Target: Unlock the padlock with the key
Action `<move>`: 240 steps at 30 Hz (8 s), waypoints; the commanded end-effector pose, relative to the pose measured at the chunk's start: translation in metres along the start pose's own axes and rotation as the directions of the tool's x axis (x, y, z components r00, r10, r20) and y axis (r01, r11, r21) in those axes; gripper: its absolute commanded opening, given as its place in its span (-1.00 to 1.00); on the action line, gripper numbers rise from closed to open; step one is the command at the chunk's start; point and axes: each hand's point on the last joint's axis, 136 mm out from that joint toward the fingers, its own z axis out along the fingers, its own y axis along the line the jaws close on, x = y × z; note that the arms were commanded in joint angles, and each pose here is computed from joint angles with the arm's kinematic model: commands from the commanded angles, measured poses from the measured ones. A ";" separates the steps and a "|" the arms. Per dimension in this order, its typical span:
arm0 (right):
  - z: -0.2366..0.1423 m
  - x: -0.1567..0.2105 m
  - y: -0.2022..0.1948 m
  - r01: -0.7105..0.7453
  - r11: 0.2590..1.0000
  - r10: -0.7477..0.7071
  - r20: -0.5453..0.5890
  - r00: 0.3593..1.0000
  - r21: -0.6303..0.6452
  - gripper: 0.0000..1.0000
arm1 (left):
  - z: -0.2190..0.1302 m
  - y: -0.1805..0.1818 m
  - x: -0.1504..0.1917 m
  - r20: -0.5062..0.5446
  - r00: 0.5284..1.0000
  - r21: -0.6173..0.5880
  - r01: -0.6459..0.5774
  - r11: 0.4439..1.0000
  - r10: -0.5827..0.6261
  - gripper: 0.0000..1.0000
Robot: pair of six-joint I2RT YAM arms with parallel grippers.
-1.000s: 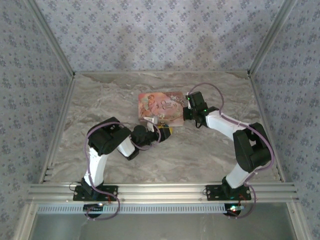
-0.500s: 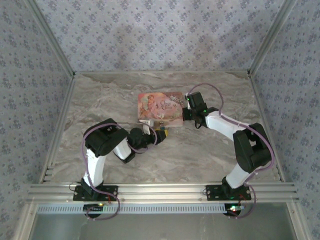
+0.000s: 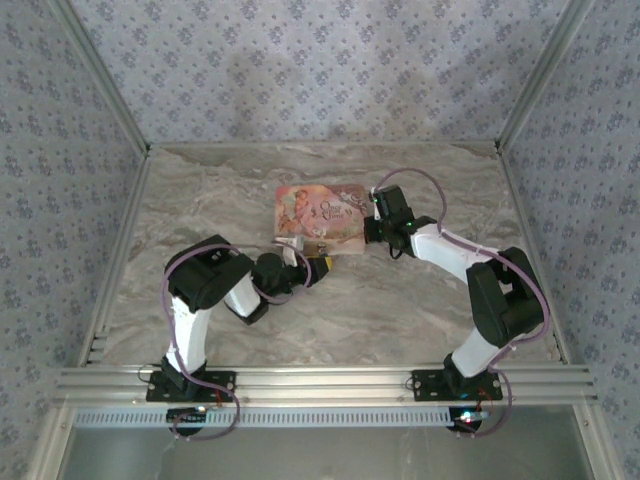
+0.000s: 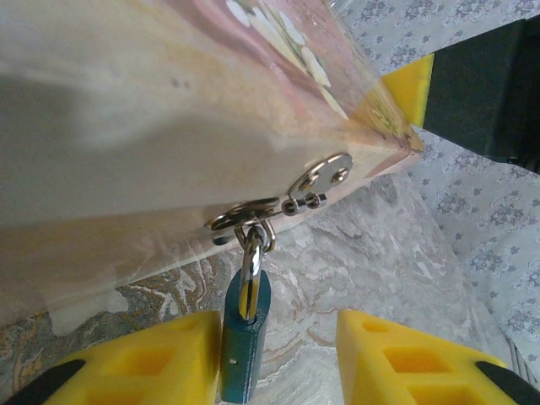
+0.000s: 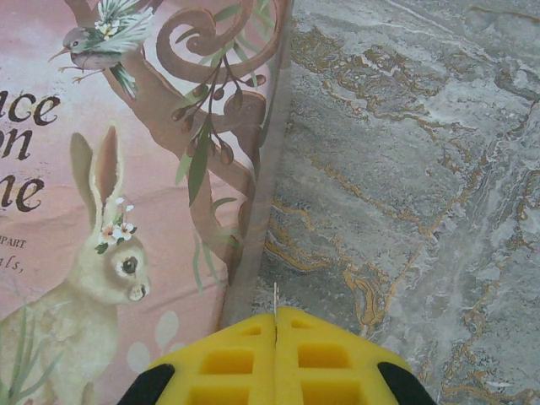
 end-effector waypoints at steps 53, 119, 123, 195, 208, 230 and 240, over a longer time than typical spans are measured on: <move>-0.012 -0.004 0.016 0.012 0.997 -0.009 0.034 0.999 -0.077 -1.00 | 0.020 0.011 0.012 -0.085 0.988 0.027 0.130 0.991 -0.128 0.15; -0.010 0.005 0.016 0.014 0.997 -0.012 0.035 0.999 -0.073 -1.00 | -0.003 0.063 0.015 -0.023 0.972 -0.181 0.224 0.958 -0.232 -0.31; -0.011 0.004 0.019 0.015 0.997 -0.012 0.037 0.999 -0.079 -1.00 | 0.001 0.057 0.008 -0.006 0.979 -0.152 0.200 0.968 -0.203 -0.08; -0.087 -0.001 0.033 -0.030 0.961 0.069 0.135 0.988 -0.274 -1.00 | -0.003 0.030 -0.004 -0.130 0.902 -0.169 0.389 0.905 -0.412 -0.81; -0.144 0.024 0.055 -0.160 0.755 0.280 0.092 0.956 -0.636 -1.00 | 0.009 -0.011 -0.020 -0.184 0.869 -0.131 0.441 0.888 -0.459 -0.82; -0.130 0.044 0.054 -0.381 0.559 0.527 -0.039 0.849 -0.737 -1.00 | 0.026 -0.059 -0.052 -0.180 0.852 0.020 0.504 0.864 -0.492 -0.82; -0.110 0.046 0.072 -0.442 0.519 0.563 -0.097 0.821 -0.732 -1.00 | 0.029 -0.079 -0.062 -0.201 0.846 0.083 0.517 0.852 -0.494 -0.83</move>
